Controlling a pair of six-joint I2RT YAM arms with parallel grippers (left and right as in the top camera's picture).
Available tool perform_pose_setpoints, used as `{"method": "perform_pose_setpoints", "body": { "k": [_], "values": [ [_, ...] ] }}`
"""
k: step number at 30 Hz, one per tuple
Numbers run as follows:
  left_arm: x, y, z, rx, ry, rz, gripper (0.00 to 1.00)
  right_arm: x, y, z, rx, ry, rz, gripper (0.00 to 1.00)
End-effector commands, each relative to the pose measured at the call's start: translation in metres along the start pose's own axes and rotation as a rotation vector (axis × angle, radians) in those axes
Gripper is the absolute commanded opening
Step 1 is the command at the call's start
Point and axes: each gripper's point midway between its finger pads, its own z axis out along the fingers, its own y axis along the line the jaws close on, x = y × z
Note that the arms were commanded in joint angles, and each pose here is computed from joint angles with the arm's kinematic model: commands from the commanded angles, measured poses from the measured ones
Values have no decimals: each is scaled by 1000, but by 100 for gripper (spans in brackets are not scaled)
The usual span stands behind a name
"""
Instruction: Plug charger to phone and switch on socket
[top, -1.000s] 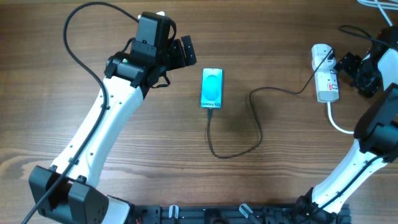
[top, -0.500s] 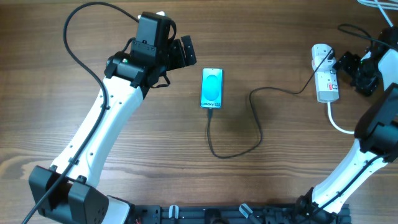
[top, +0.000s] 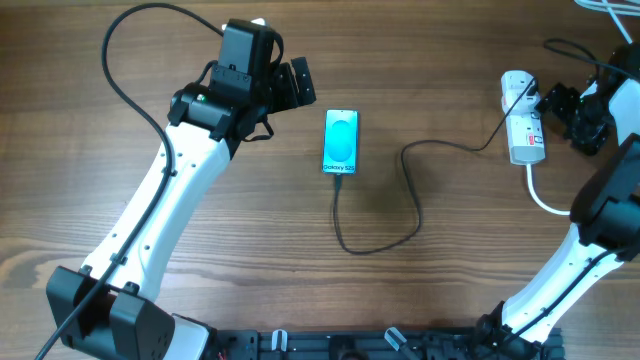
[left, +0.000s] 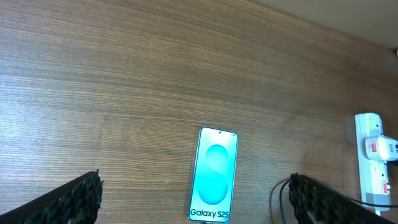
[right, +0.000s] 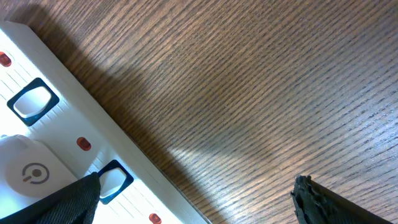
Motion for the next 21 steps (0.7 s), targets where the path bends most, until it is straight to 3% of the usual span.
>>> {"method": "perform_pose_setpoints", "body": {
  "k": [1,21],
  "values": [
    [-1,5,3,-19,-3,8,100,12,2,13,-13,51,-21,100],
    [-1,5,3,-19,-3,8,100,25,-2,32,-5,114,-11,100]
  ]
}}
